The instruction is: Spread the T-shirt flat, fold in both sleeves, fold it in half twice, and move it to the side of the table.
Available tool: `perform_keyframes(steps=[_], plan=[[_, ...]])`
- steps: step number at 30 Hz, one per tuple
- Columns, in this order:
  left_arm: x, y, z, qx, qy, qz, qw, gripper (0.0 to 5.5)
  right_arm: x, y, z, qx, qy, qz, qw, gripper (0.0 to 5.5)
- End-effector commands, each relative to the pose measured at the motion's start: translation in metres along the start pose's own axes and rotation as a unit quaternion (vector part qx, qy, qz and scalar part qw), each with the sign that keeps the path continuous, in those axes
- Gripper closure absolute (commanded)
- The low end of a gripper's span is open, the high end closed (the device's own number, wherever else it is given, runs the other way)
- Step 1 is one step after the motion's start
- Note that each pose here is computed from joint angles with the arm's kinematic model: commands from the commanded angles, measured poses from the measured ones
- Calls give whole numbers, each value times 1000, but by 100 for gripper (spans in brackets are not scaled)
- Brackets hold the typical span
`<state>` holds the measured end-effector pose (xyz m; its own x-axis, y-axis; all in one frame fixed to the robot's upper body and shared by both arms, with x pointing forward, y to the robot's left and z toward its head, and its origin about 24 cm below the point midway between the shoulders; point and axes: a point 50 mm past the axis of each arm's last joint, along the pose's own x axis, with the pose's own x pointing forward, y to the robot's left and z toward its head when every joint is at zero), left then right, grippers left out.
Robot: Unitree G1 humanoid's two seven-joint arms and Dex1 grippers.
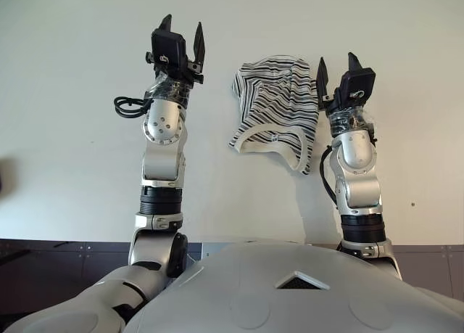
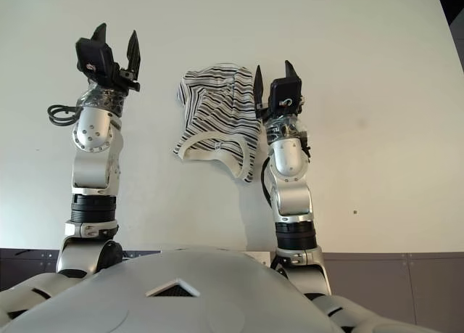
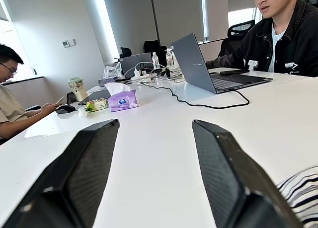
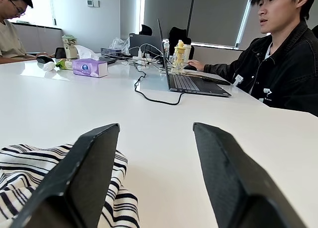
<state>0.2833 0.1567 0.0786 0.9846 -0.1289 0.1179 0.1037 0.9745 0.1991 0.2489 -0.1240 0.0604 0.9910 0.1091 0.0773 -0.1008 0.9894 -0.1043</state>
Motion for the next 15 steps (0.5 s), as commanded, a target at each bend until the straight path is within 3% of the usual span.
perform_keyframes(steps=[1,15], plan=[[2,-1,0,3,5,-9,1000,278,-2,-1,-1,10,4,-11,1000,277],[2,2,-6,-10,16,-23,1000,278,7,-12,-4,25,8,4,1000,277]])
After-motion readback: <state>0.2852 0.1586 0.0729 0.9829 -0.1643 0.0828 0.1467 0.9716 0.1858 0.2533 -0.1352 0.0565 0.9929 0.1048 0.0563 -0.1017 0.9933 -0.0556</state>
